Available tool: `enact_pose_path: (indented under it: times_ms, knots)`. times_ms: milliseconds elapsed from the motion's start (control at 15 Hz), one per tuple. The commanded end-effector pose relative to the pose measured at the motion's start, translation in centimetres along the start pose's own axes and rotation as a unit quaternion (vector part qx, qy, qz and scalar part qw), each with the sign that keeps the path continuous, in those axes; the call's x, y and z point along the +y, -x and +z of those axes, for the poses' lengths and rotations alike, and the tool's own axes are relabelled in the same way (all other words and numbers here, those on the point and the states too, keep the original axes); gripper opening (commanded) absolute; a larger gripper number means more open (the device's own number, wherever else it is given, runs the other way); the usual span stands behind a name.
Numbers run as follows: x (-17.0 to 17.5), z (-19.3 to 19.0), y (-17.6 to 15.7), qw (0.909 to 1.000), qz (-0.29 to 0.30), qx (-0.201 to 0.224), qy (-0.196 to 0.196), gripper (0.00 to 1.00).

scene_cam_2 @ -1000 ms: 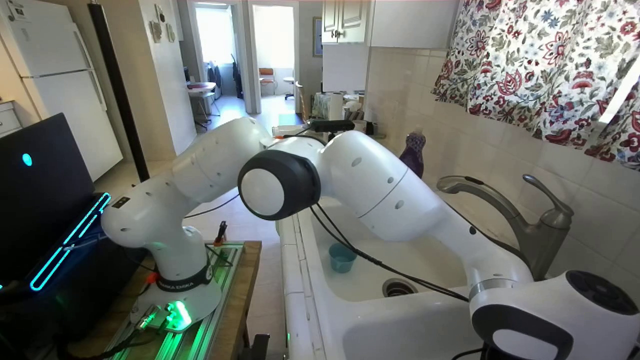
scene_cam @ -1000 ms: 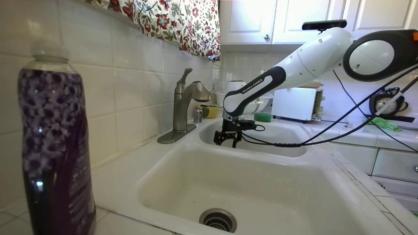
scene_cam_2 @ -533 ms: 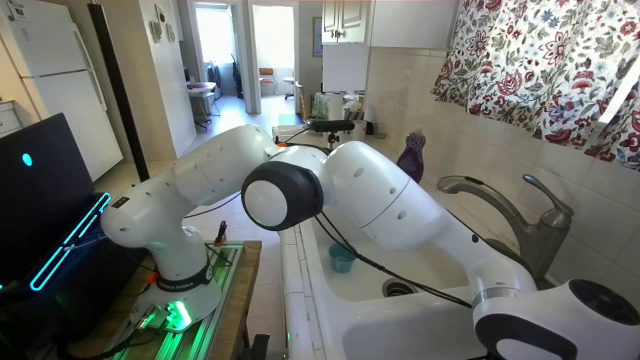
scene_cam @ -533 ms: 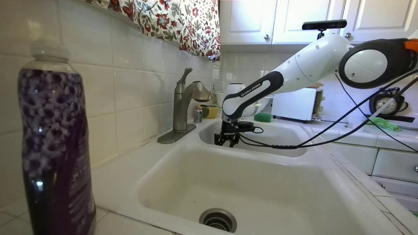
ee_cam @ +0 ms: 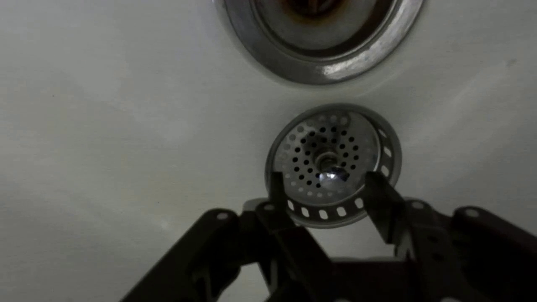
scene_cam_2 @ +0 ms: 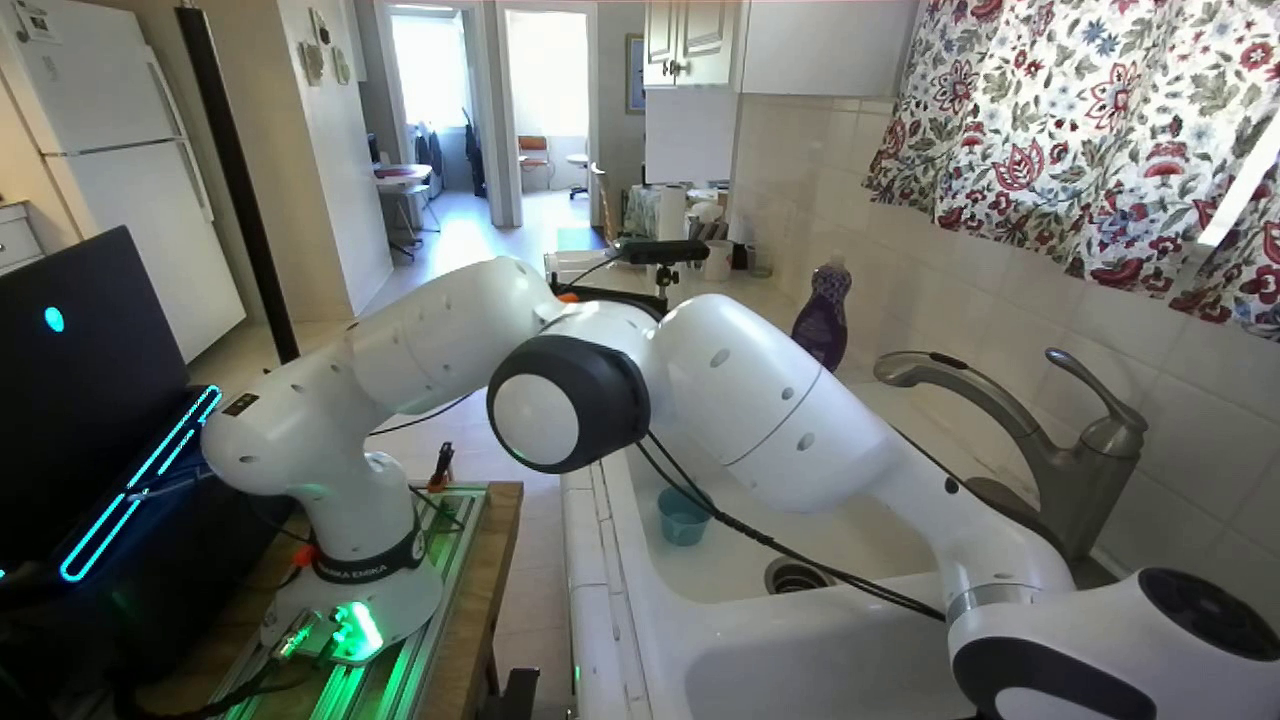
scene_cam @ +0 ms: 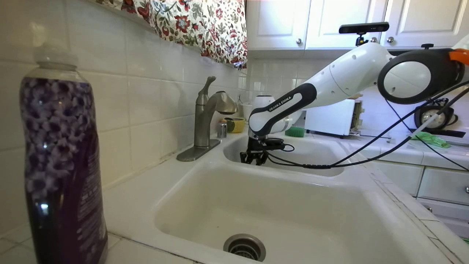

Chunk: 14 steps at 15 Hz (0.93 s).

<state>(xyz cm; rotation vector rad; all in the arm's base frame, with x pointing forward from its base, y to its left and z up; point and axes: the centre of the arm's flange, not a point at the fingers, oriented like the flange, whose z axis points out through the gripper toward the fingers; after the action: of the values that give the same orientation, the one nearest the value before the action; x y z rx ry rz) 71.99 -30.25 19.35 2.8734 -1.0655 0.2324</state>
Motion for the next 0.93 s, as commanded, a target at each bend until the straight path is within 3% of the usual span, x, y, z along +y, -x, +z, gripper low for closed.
enact_pose_path:
  times_ms: [0, 267, 667, 800, 867]
  knots:
    - [-0.6, 0.5, -0.9, 0.9999, 0.011, -0.003, -0.008, 0.36]
    - [-0.6, 1.0, -0.8, 0.9999, 0.011, -0.005, -0.005, 0.54]
    - [-0.7, 1.5, -0.7, 0.9999, 0.01, -0.008, -0.005, 0.41]
    - [-0.7, 1.6, -0.6, 0.9999, 0.009, -0.007, -0.005, 0.27]
    - [-0.7, 1.7, -0.6, 0.9999, 0.008, -0.007, -0.004, 0.15]
